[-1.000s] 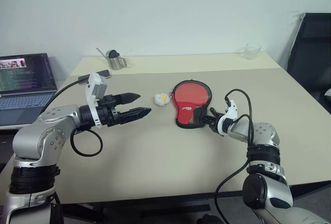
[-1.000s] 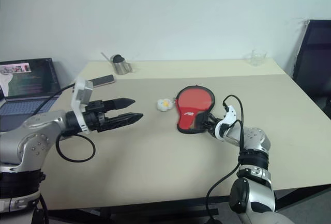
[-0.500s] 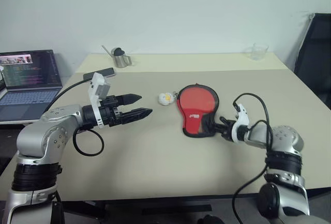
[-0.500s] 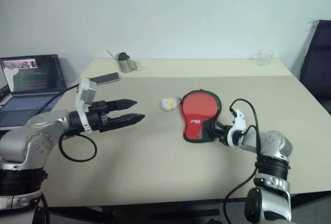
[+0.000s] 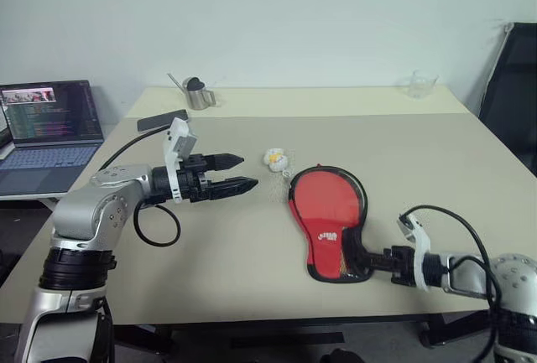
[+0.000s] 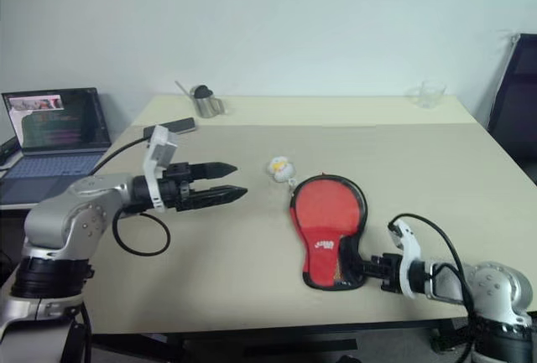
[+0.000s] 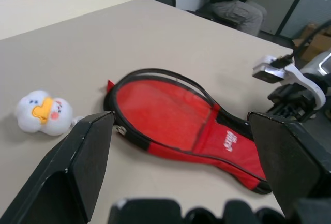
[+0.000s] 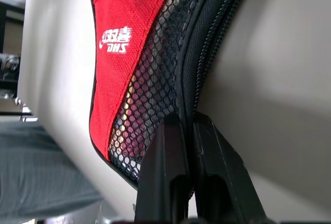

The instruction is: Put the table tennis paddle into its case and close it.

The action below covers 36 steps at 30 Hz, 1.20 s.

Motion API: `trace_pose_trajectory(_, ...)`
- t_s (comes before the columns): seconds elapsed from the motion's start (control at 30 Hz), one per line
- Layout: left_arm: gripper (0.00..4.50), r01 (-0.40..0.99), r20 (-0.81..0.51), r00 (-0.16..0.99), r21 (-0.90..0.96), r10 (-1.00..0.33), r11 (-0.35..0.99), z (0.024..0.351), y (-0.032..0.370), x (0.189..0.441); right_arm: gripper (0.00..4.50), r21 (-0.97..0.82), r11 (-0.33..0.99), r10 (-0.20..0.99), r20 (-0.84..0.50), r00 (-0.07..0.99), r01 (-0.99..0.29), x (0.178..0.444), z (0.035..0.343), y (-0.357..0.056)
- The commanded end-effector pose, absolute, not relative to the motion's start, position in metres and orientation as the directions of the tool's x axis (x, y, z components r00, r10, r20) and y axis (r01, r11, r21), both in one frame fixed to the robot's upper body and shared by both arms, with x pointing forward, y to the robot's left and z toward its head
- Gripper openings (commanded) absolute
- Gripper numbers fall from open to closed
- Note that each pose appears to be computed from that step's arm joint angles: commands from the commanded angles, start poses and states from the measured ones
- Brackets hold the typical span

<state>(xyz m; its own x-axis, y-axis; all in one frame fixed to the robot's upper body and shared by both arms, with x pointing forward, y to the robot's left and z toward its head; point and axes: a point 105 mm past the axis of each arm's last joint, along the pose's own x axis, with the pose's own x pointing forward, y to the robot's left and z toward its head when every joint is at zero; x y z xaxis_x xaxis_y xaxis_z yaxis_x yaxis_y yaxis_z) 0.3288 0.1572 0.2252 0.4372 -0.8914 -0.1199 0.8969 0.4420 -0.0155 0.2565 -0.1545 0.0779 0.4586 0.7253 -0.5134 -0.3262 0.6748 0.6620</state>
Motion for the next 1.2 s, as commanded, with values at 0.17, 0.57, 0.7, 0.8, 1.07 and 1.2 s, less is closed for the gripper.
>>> trace_pose_trajectory(0.17, 4.50, 0.906, -0.099, 0.422, 0.026, -0.901, 0.422, 0.235, 0.153, 0.332, 0.04, 0.709, 0.597, 0.802, -0.514, 0.305, -0.376, 0.211, 0.070, -0.136)
trace_pose_trajectory(0.57, 4.50, 0.910, -0.097, 0.415, 0.030, -0.905, 0.414, 0.235, 0.149, 0.333, 0.04, 0.663, 0.630, 0.777, -0.546, 0.313, -0.404, 0.217, 0.074, -0.136)
trace_pose_trajectory(0.7, 4.50, 0.907, -0.096, 0.420, 0.032, -0.902, 0.419, 0.235, 0.150, 0.333, 0.52, 0.645, 0.638, 0.770, -0.547, 0.328, -0.422, 0.222, 0.077, -0.137)
trace_pose_trajectory(0.8, 4.50, 0.906, -0.098, 0.423, 0.034, -0.901, 0.422, 0.234, 0.151, 0.334, 1.38, 0.640, 0.632, 0.774, -0.548, 0.318, -0.437, 0.222, 0.079, -0.138)
trace_pose_trajectory(1.07, 4.50, 0.898, -0.098, 0.439, 0.038, -0.893, 0.438, 0.234, 0.154, 0.335, 4.04, 0.623, 0.632, 0.774, -0.531, 0.344, -0.461, 0.230, 0.092, -0.148)
trace_pose_trajectory(1.2, 4.50, 0.886, -0.080, 0.464, 0.053, -0.882, 0.461, 0.240, 0.159, 0.336, 4.45, 0.465, 0.713, 0.692, -0.589, 0.417, -0.525, 0.236, 0.110, -0.179)
